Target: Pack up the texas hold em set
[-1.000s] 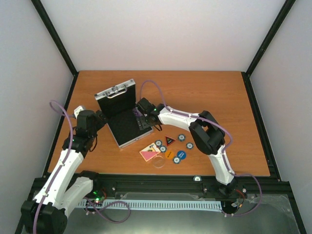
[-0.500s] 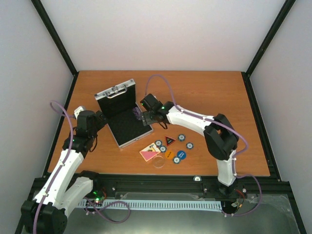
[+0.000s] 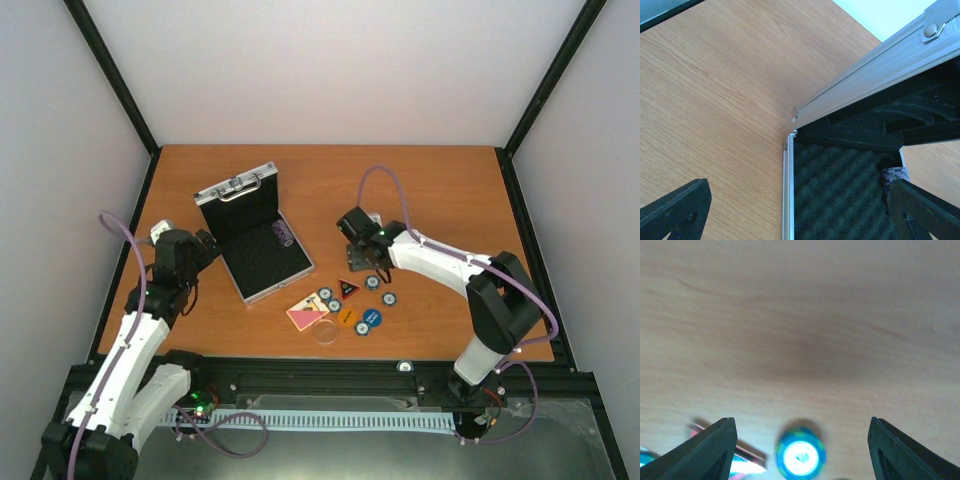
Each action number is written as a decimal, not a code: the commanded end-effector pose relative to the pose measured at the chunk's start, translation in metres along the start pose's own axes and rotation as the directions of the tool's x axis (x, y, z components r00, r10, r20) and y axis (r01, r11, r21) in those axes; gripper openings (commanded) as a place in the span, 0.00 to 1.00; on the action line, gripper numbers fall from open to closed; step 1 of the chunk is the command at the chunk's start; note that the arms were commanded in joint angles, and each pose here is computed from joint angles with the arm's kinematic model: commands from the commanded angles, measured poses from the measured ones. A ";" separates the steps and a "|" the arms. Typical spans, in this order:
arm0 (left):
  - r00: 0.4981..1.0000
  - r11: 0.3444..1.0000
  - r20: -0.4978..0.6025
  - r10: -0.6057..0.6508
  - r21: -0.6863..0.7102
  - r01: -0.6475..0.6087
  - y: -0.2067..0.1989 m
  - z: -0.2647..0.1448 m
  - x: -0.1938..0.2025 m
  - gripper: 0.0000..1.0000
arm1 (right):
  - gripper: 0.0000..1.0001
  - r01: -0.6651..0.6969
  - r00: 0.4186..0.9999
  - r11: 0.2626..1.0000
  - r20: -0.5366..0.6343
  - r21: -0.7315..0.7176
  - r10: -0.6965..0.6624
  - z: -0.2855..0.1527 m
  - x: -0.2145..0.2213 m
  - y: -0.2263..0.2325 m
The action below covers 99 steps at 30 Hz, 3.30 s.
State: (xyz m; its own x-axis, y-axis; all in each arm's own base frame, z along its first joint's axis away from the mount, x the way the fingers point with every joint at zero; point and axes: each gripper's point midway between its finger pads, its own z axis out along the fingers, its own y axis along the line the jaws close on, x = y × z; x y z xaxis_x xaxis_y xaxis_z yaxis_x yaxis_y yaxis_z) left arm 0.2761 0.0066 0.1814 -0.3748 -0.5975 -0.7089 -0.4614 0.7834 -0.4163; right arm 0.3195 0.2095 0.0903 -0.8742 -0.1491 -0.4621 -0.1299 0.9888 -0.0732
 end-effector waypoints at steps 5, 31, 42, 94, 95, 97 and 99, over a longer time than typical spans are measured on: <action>1.000 0.999 0.009 0.016 0.047 -0.016 -0.011 -0.011 -0.009 1.00 | 0.70 -0.126 0.982 0.992 -0.141 0.000 0.125 0.017 0.047 -0.041; 1.000 0.999 0.005 0.021 0.050 -0.021 -0.012 -0.012 -0.009 1.00 | 0.65 0.004 0.961 0.997 -0.275 -0.079 -0.026 0.043 0.068 -0.016; 1.000 0.999 -0.002 0.021 0.041 -0.021 -0.008 -0.011 -0.005 1.00 | 0.64 0.014 0.967 0.997 -0.253 -0.079 -0.034 0.032 0.066 -0.010; 1.000 1.000 -0.013 0.025 0.013 -0.025 -0.004 -0.007 -0.002 1.00 | 0.63 0.083 0.956 0.985 -0.265 -0.153 -0.122 0.041 0.079 -0.008; 1.000 1.000 -0.012 0.025 0.011 -0.025 -0.003 -0.007 -0.002 1.00 | 0.63 0.087 0.955 0.985 -0.270 -0.152 -0.126 0.042 0.080 -0.007; 1.000 1.000 -0.014 0.026 0.009 -0.026 -0.003 -0.007 -0.002 1.00 | 0.63 0.092 0.951 0.985 -0.281 -0.146 -0.131 0.046 0.082 -0.008; 1.000 1.000 -0.013 0.026 0.004 -0.026 -0.002 -0.008 -0.002 1.00 | 0.63 0.095 0.949 0.985 -0.286 -0.142 -0.132 0.048 0.083 -0.009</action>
State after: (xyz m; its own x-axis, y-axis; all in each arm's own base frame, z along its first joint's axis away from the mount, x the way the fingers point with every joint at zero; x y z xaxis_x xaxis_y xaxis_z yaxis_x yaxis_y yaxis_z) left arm 0.2722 0.0032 0.1761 -0.4110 -0.5882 -0.6965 -0.4530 0.7948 -0.4039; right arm 0.2705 0.1904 0.0219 -0.9455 -0.2534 -0.2046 -0.2640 0.9642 0.0259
